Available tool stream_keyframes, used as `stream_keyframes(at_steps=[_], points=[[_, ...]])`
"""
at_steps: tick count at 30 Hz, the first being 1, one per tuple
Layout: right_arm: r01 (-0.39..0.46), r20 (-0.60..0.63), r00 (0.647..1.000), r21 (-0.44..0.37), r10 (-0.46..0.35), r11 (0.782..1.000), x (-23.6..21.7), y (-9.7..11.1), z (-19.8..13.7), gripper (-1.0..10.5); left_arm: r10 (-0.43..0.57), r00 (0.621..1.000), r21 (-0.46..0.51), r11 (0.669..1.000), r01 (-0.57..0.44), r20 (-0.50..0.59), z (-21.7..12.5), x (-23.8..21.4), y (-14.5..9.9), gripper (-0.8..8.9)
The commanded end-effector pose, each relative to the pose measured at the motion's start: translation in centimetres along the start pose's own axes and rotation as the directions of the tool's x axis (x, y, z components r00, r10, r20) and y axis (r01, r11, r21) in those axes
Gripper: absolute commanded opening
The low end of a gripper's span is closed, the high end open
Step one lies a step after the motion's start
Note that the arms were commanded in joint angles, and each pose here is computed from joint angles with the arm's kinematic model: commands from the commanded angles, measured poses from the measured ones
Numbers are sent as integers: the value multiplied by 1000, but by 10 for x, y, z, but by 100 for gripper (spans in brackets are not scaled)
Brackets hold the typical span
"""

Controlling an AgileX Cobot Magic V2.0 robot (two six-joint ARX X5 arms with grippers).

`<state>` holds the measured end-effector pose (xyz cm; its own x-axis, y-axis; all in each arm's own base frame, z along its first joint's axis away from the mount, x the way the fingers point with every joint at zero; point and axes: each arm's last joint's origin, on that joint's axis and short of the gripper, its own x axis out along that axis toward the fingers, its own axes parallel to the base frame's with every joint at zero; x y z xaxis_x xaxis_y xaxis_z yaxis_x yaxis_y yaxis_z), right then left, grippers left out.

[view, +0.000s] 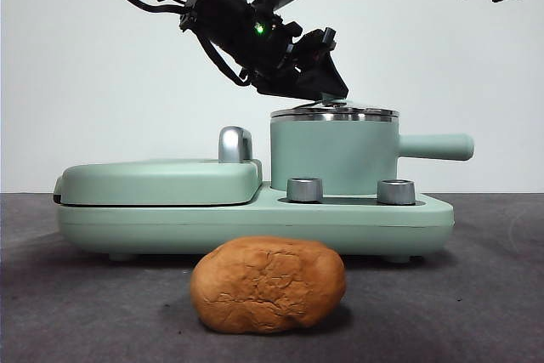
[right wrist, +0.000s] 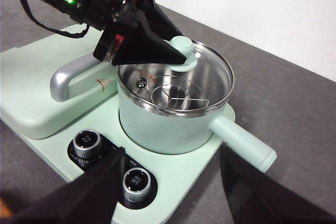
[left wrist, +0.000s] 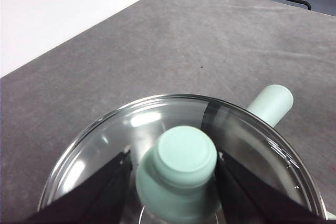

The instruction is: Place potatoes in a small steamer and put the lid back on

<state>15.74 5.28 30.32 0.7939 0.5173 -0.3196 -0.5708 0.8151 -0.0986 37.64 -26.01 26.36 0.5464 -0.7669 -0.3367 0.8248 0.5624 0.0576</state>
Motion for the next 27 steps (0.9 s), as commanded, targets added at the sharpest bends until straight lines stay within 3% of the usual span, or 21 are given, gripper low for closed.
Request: stream_keyframes(at_steps=[1,5,18,27], points=[[1,28,1000,3,-1,1000,-1,0,7,285,-14,1000,6,1000,14,10,1,9,-3,234],[2,28,1000,3,-2,1000,-1,0,7,285,-19,1000,8,1000,19,11,1,10,-5,1],[3,26,1000,4,-4,1000,-1,0,7,285,-15,999,28,1000,14,32,4,10,-6,6],[0,13,1000,8,0,1000,-1,0,6,285,-5,997,27,1000,3,76,24,-8,-7,7]])
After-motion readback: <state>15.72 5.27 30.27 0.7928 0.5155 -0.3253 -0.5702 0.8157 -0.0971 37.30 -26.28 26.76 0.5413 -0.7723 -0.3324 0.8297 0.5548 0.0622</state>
